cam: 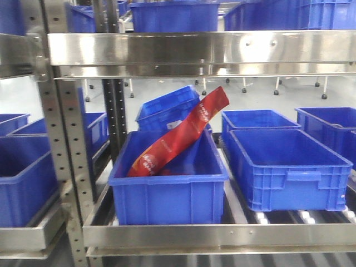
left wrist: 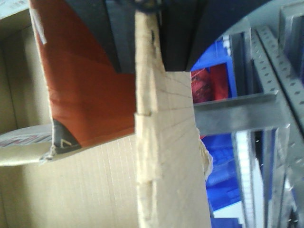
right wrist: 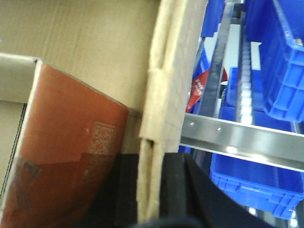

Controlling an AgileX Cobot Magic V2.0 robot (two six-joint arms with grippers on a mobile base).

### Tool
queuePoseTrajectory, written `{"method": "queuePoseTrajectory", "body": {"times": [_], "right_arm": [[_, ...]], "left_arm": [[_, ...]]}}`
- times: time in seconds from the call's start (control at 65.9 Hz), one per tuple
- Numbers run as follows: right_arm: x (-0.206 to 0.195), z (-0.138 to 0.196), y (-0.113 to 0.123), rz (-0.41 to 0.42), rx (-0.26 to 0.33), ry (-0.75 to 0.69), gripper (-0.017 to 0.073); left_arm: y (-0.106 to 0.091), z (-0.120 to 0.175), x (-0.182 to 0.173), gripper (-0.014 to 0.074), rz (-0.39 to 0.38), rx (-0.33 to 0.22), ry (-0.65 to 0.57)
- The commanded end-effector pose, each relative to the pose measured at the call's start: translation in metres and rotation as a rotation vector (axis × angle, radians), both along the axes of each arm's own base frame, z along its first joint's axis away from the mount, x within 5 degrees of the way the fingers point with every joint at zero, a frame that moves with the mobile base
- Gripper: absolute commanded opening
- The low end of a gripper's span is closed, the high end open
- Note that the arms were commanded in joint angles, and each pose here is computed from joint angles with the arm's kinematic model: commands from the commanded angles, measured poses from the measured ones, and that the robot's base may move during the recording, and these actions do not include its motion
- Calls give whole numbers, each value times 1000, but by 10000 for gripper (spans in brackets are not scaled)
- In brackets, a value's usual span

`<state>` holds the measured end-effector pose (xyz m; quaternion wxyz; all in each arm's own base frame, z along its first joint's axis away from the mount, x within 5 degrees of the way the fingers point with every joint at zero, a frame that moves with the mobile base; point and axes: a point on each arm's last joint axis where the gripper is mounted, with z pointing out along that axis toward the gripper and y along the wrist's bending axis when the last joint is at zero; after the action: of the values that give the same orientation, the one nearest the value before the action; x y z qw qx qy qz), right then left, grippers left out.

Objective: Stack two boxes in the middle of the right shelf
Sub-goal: 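Carry the boxes in both grippers toward the steel shelf with blue bins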

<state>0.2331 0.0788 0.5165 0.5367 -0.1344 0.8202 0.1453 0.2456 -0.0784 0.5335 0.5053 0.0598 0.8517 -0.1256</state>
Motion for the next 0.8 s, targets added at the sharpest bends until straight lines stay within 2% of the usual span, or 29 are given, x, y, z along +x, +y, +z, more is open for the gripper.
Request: {"method": "queuePoseTrajectory", "body": {"times": [0.0, 0.789], "right_arm": [[-4, 10, -3, -10, 1, -76, -153], [-4, 10, -3, -10, 1, -76, -153]], "left_arm": [[4, 11, -4, -111, 15, -11, -81], [4, 11, -3, -111, 15, -11, -83]]}}
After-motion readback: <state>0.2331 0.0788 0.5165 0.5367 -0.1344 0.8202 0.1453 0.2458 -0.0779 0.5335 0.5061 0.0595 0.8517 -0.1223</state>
